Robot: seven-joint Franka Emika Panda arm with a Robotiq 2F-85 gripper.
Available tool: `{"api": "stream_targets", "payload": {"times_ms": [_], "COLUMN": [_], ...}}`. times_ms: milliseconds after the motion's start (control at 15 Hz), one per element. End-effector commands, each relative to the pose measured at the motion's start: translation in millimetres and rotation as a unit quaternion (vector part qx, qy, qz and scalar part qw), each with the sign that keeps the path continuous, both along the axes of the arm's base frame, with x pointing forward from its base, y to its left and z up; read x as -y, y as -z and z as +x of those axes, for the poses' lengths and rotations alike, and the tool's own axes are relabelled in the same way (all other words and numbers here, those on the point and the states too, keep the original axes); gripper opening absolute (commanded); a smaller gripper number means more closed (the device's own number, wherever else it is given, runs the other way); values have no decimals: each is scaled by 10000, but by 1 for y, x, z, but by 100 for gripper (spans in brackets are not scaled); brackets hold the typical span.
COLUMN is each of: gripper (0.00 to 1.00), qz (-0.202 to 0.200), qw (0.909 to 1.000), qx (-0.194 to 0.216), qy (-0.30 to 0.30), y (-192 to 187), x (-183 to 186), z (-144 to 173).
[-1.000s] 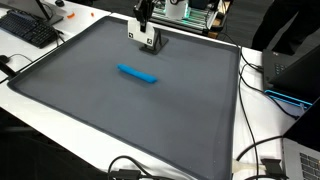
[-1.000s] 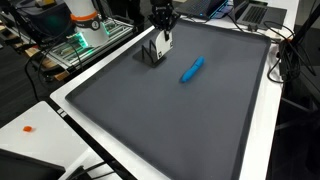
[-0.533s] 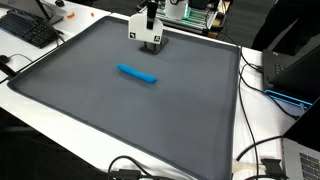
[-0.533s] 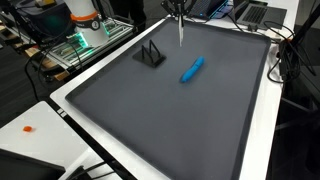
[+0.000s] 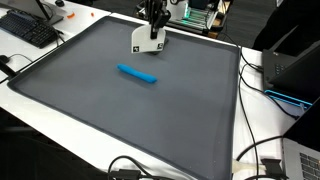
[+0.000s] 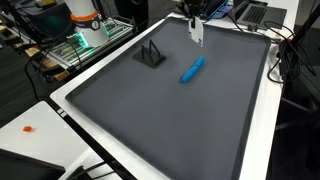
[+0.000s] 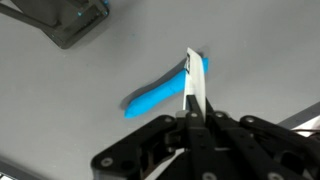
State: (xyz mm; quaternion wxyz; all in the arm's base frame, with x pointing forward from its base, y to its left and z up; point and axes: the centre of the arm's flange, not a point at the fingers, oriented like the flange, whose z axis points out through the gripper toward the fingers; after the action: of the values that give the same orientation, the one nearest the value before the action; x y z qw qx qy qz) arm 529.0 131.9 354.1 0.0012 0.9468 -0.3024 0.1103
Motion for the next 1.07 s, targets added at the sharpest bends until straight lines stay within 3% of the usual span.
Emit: {"api": "stream_targets", "payload": {"times_ms": [0, 467, 533, 600, 1000], "gripper": [1, 1, 1, 4, 1], "qz": [-317, -779, -787, -618, -652], "qw": [9948, 9714, 9709, 9765, 9741], "qx": [-336, -859, -841, -770, -764], "qy": [-909, -2074, -2098, -1914, -2025], "y": [10, 25, 24, 25, 23], "x": [-9, -2, 0, -2, -1], "z": [34, 54, 55, 48, 52]}}
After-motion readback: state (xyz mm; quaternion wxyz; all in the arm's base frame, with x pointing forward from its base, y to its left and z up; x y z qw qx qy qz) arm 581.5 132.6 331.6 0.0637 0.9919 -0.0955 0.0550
